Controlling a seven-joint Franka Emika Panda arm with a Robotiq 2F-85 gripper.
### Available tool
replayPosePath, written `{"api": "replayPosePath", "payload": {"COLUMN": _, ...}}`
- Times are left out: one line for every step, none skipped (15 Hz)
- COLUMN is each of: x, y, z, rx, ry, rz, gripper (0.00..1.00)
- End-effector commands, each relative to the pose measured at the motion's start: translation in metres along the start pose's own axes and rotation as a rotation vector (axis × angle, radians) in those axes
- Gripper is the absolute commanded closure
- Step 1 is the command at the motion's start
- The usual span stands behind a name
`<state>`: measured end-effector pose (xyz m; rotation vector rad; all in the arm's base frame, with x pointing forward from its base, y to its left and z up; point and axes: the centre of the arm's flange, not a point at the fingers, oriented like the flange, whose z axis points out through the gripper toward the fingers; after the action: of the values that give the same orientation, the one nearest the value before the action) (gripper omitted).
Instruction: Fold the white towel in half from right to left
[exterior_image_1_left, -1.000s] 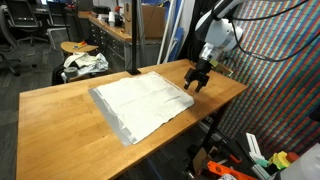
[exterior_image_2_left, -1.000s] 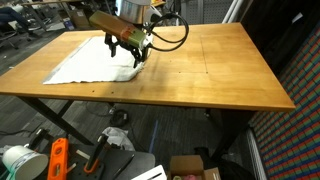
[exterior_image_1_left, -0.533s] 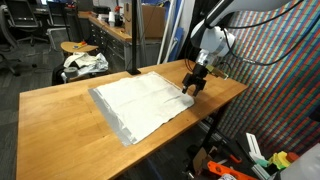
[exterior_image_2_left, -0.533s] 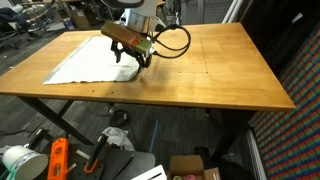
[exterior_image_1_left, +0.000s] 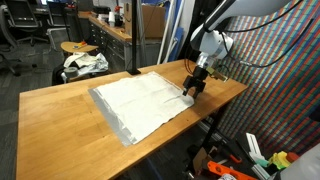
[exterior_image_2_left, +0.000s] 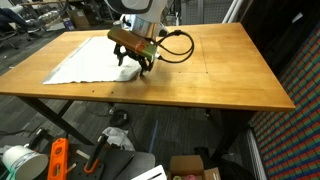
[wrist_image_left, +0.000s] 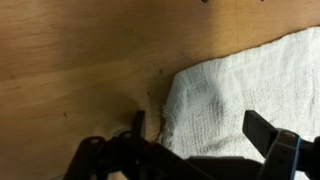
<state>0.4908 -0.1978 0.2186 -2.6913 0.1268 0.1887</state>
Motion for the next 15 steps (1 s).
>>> {"api": "replayPosePath", "payload": {"x": 0.0, "y": 0.003, "z": 0.0, "rx": 0.062, "ry": -0.021, "rz": -0.048, "gripper": 0.0}}
{"api": "replayPosePath", "payload": {"x": -0.003, "y": 0.003, "z": 0.001, "rx": 0.076, "ry": -0.033, "rz": -0.061, "gripper": 0.0}}
{"api": "replayPosePath", "payload": {"x": -0.005, "y": 0.002, "z": 0.002, "rx": 0.084, "ry": -0.037, "rz": -0.069, "gripper": 0.0}}
{"api": "replayPosePath", "payload": {"x": -0.006, "y": 0.003, "z": 0.003, "rx": 0.096, "ry": -0.047, "rz": -0.077, "gripper": 0.0}}
{"api": "replayPosePath", "payload": {"x": -0.008, "y": 0.002, "z": 0.004, "rx": 0.105, "ry": -0.055, "rz": -0.083, "gripper": 0.0}}
{"api": "replayPosePath", "payload": {"x": -0.008, "y": 0.002, "z": 0.006, "rx": 0.116, "ry": -0.052, "rz": -0.084, "gripper": 0.0}}
{"api": "replayPosePath", "payload": {"x": -0.009, "y": 0.002, "z": 0.008, "rx": 0.139, "ry": -0.034, "rz": -0.069, "gripper": 0.0}}
{"api": "replayPosePath", "payload": {"x": -0.009, "y": 0.001, "z": 0.009, "rx": 0.146, "ry": -0.015, "rz": -0.056, "gripper": 0.0}}
{"api": "replayPosePath", "payload": {"x": -0.008, "y": 0.0, "z": 0.01, "rx": 0.155, "ry": 0.006, "rz": -0.041, "gripper": 0.24}}
{"api": "replayPosePath", "payload": {"x": -0.007, "y": 0.0, "z": 0.011, "rx": 0.161, "ry": 0.028, "rz": -0.024, "gripper": 0.26}}
{"api": "replayPosePath", "payload": {"x": -0.006, "y": 0.0, "z": 0.013, "rx": 0.166, "ry": 0.048, "rz": -0.01, "gripper": 0.34}}
{"api": "replayPosePath", "payload": {"x": -0.005, "y": 0.0, "z": 0.014, "rx": 0.169, "ry": 0.062, "rz": 0.0, "gripper": 0.42}}
{"api": "replayPosePath", "payload": {"x": -0.005, "y": 0.001, "z": 0.014, "rx": 0.173, "ry": 0.068, "rz": 0.007, "gripper": 0.5}}
{"api": "replayPosePath", "payload": {"x": -0.005, "y": 0.001, "z": 0.014, "rx": 0.17, "ry": 0.072, "rz": 0.011, "gripper": 0.58}}
{"api": "replayPosePath", "payload": {"x": -0.006, "y": 0.002, "z": 0.015, "rx": 0.167, "ry": 0.072, "rz": 0.011, "gripper": 0.64}}
